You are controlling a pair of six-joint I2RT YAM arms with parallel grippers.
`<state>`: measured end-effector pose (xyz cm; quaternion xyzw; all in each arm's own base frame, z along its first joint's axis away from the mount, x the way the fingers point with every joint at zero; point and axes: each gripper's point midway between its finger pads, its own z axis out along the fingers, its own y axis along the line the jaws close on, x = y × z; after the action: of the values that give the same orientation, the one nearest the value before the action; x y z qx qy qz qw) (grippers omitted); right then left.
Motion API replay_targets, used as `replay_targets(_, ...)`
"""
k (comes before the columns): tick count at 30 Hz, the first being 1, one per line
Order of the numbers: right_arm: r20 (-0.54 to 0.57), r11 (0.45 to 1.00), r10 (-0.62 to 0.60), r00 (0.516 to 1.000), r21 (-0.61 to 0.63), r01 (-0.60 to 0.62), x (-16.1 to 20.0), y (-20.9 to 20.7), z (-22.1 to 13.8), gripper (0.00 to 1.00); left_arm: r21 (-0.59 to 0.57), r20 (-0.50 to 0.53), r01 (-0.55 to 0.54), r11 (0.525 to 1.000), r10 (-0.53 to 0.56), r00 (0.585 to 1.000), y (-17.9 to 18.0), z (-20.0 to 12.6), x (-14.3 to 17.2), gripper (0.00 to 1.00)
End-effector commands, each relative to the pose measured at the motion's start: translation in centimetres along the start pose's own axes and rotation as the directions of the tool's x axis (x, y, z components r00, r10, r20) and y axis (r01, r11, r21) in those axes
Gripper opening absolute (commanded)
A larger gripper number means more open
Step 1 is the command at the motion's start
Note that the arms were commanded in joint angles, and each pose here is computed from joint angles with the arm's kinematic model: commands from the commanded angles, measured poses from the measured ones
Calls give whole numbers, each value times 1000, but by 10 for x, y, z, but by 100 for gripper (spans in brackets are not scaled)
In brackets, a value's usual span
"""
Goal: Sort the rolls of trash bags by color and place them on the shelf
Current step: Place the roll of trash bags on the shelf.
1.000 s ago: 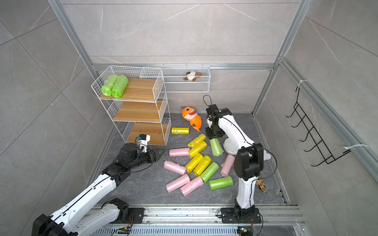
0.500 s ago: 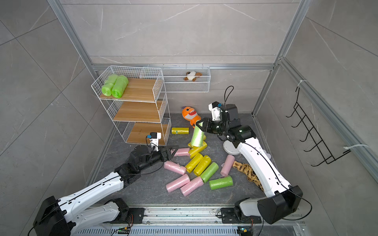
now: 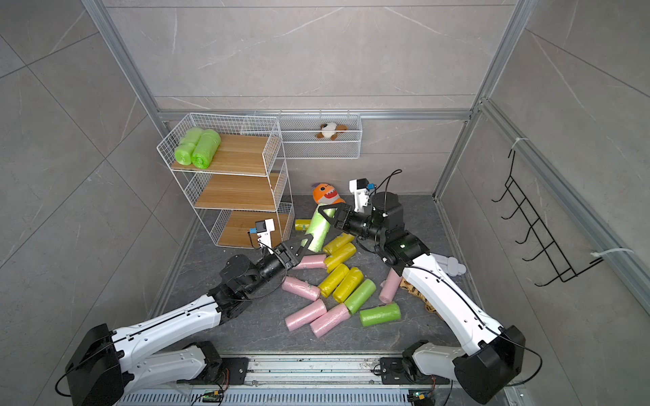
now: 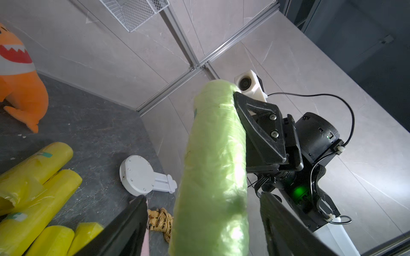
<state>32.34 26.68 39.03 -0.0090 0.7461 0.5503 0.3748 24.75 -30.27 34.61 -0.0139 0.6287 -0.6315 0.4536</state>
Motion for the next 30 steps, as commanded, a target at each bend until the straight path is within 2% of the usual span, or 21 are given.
replay_targets(1,81,991,31,996,-135,-20,-16,36,-9,35,86,88,2,996,-10,996,-27,3,-22,83)
replay_targets(7,96,977,87,992,-201,-66,-18,47,-10,35,169,103,-6,986,-12,995,-46,9,-29,82)
replay_targets(10,98,973,100,990,-216,-76,-18,49,-9,35,185,96,-6,983,-12,995,-51,13,-29,75)
replay_targets(16,98,970,115,989,-225,-90,-18,47,-5,35,188,113,-14,982,-7,994,-53,11,-33,46)
replay_targets(20,101,974,113,989,-210,-90,-18,42,-3,40,173,116,-29,984,9,993,-53,9,-34,25)
replay_targets(23,105,978,103,989,-191,-81,-17,38,-3,49,149,118,-54,987,36,992,-52,6,-35,14)
replay_targets(27,125,990,48,991,-136,-31,-19,35,-6,75,87,118,-116,989,106,987,-49,0,-39,9)
replay_targets(28,128,994,12,992,-113,3,-19,33,-7,86,57,113,-137,989,130,985,-46,-3,-40,7)
replay_targets(30,126,996,-45,991,-68,54,-20,29,-9,95,-5,103,-186,983,186,977,-43,-7,-44,6)
